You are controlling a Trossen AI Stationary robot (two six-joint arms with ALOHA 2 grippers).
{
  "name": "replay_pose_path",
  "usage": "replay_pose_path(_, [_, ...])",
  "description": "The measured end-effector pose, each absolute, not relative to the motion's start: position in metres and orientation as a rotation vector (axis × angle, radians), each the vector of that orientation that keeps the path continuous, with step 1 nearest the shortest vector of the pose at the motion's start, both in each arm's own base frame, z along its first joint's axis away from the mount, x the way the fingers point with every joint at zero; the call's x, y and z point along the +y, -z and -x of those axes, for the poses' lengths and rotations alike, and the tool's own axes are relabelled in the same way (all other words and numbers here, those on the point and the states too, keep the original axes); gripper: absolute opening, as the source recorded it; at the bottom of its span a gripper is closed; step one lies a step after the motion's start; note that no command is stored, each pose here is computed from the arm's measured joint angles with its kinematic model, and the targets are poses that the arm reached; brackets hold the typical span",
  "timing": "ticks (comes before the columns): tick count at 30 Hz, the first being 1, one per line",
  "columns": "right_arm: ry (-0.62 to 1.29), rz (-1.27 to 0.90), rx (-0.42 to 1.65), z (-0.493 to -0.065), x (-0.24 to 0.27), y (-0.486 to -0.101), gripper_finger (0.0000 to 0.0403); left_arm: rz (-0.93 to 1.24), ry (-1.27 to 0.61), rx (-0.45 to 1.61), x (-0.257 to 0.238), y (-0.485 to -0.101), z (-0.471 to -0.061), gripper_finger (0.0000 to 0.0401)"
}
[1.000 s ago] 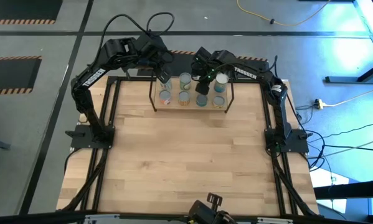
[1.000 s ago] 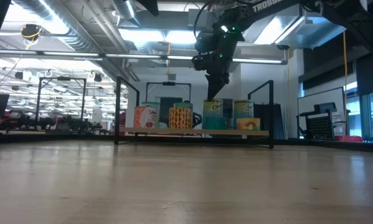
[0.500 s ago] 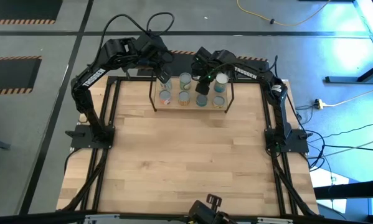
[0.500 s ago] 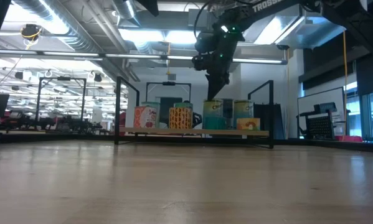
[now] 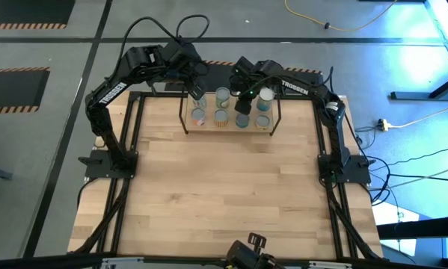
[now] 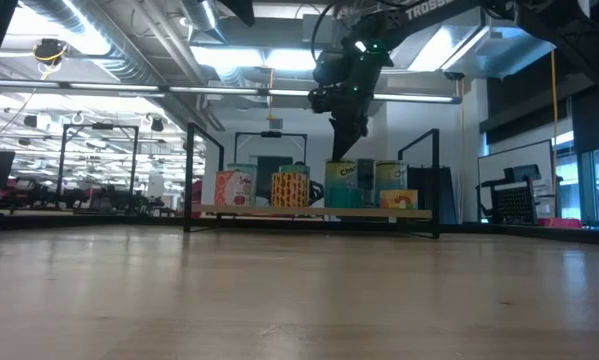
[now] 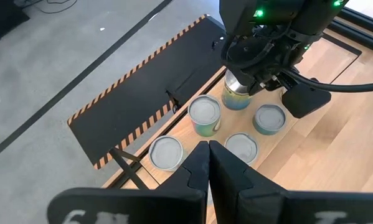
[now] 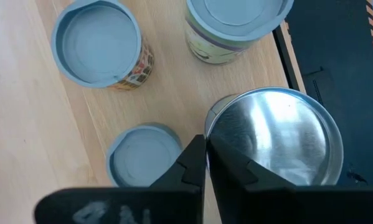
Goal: Pick and place cans onto a shelf
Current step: Adjust the left light blue can
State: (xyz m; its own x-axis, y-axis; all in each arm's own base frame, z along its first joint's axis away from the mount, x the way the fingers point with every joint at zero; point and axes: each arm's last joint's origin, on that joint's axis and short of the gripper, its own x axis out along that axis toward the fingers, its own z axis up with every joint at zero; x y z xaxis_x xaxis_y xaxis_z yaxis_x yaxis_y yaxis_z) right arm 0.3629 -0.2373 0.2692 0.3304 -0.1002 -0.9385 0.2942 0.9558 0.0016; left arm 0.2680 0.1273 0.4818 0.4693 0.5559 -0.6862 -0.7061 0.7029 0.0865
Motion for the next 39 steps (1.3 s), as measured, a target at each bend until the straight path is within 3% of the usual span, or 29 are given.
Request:
replay_pose_path(17, [0.264, -0.181, 1.197, -0.3640, -0.2381, -0.2692, 0.0025, 0.221, -0.781, 0.753, 0.1274, -0.4818, -0.2680, 0.0000])
replay_pose_path(24, [0.263, -0.178, 1.197, -0.3641, -0.2381, -0.2692, 0.0005, 0.221, -0.781, 0.753, 0.1273, -0.4818, -0.2681, 0.0000])
replay_pose_path(39, [0.262, -0.172, 1.201, -0.3639, -0.2381, -0.2719, 0.0037, 0.221, -0.781, 0.753, 0.1273, -0.4818, -0.2681, 0.0000])
